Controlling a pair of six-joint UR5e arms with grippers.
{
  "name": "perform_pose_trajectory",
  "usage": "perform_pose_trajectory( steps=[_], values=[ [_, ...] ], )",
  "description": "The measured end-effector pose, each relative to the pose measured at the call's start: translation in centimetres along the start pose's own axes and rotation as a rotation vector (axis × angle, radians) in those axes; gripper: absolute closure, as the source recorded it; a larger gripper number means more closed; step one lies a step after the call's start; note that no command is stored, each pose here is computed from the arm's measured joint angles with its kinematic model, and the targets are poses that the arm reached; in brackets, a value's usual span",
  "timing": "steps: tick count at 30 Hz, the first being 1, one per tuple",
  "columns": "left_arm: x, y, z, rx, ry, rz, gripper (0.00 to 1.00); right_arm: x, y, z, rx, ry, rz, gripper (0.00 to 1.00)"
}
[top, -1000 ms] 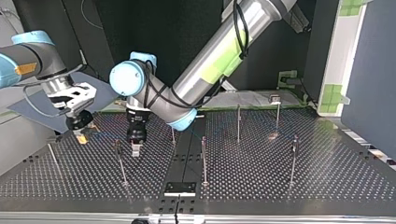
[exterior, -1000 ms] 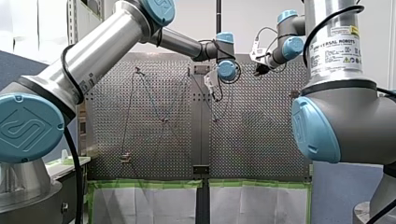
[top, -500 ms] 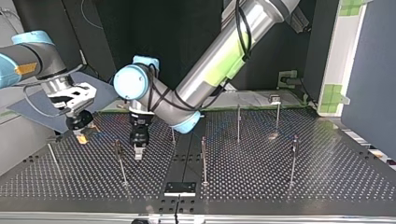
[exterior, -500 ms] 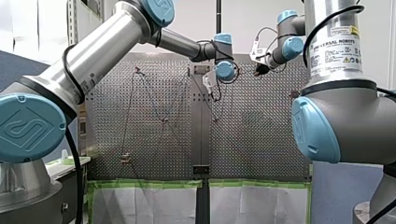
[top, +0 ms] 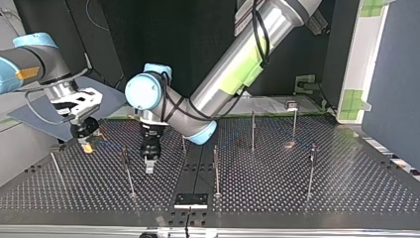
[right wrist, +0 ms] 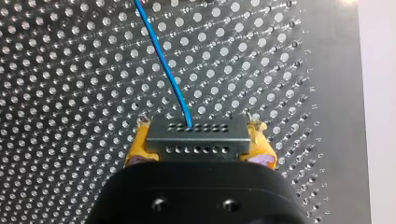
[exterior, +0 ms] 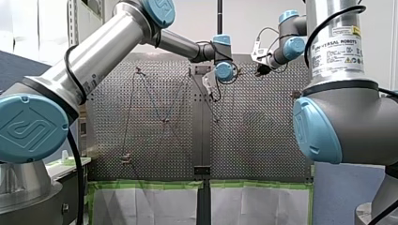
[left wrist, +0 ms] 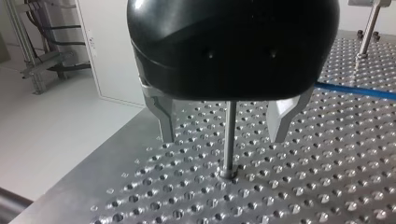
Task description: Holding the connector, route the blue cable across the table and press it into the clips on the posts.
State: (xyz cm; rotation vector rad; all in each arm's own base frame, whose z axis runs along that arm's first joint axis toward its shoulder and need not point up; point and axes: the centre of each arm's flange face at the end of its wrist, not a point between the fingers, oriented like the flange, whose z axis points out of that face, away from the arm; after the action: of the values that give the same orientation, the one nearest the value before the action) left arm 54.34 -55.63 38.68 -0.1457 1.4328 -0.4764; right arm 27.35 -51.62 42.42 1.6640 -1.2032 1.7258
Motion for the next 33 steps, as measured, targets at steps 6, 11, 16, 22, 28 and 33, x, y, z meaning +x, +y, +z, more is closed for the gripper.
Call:
perform_pose_trajectory(
  steps=[6,11,16,22,28,33],
  values=[
    [-0.15,0.37,0.58,0.013,-0.009,-0.006,0.05,0.0,0.01,0.0,-0.001,0.0,0.0,1.0],
    [0.01,-0.21,-0.03,0.009,-0.002,-0.003,0.05,0.03,0.05,-0.01,-0.001,0.001,0.0,1.0],
    [0.05,-0.21,-0.03,0.009,-0.001,-0.003,0.05,0.01,0.01,-0.01,-0.001,0.0,0.0,1.0],
    [0.06,-0.2,-0.03,0.009,-0.001,-0.003,0.05,0.01,0.01,-0.01,-0.001,0.0,0.0,1.0],
    [0.06,-0.21,-0.03,0.009,-0.001,-0.003,0.05,0.02,0.01,-0.01,0.0,0.0,0.0,1.0],
    [0.06,-0.21,-0.03,0.009,-0.001,-0.003,0.05,0.01,0.01,-0.01,0.0,0.0,0.0,1.0]
  ],
)
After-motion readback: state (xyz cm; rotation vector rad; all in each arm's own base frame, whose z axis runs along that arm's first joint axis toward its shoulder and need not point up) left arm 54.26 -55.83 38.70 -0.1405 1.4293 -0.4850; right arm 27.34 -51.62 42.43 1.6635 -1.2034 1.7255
